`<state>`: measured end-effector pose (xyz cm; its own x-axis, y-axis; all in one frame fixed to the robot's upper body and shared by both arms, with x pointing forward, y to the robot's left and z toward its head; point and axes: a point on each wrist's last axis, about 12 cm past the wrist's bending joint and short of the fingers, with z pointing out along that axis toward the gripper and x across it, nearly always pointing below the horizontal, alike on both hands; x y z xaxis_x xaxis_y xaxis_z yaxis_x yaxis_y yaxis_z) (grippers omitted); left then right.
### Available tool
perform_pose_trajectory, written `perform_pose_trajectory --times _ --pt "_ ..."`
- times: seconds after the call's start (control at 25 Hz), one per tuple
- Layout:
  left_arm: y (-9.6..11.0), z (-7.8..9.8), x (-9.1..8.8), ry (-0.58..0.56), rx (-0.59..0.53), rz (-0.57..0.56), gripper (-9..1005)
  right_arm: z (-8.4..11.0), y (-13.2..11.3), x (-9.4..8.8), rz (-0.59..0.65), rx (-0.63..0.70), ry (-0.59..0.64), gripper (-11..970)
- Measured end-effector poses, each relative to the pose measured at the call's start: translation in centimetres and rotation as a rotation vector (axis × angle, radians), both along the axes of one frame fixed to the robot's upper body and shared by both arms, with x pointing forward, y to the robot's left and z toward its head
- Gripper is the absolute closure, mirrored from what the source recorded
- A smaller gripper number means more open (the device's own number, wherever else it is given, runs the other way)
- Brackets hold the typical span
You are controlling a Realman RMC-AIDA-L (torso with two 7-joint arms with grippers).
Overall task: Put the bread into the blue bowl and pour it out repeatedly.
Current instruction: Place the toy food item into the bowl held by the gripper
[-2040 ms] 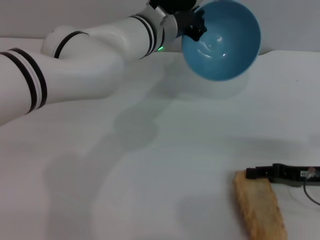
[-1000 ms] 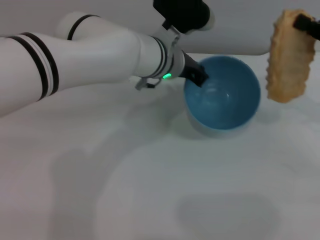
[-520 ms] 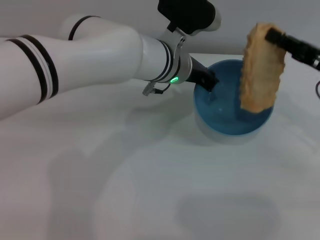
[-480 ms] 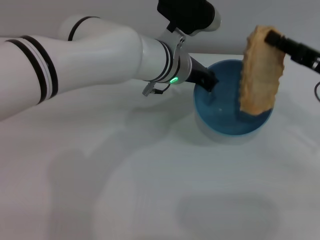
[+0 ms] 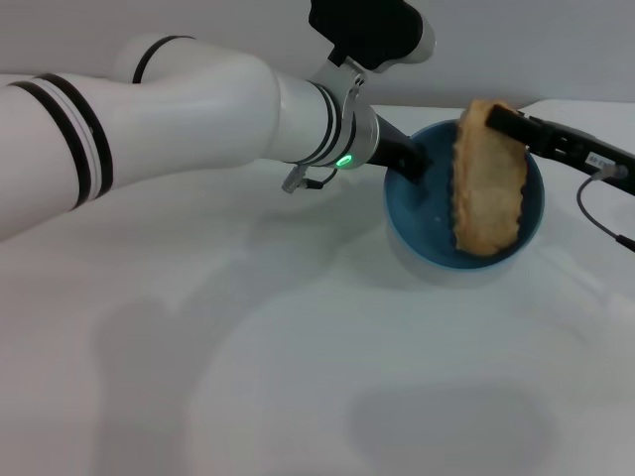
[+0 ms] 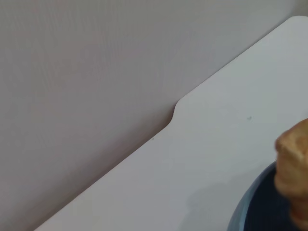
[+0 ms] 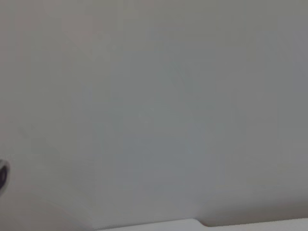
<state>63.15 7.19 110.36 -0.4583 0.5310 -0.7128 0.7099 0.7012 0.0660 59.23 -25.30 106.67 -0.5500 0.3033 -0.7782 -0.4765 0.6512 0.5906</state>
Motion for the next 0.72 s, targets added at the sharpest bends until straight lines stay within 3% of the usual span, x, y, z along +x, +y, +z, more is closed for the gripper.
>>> perform_pose_trajectory --times 0.48,0.56,0.72 --pt "0.4 -0.4 -0.1 0.013 0.003 0.012 997 0.0 0.9 0.2 0.04 -0.036 -0.007 713" --pt "0.5 -0.5 -0.1 0.018 0.006 0.013 996 -0.1 0.5 0.1 0.025 -0.031 -0.008 529" --pt "0.9 -0.7 -0.2 0.063 0.029 0.015 996 0.4 -0.9 0.1 -0.014 -0.039 -0.035 476"
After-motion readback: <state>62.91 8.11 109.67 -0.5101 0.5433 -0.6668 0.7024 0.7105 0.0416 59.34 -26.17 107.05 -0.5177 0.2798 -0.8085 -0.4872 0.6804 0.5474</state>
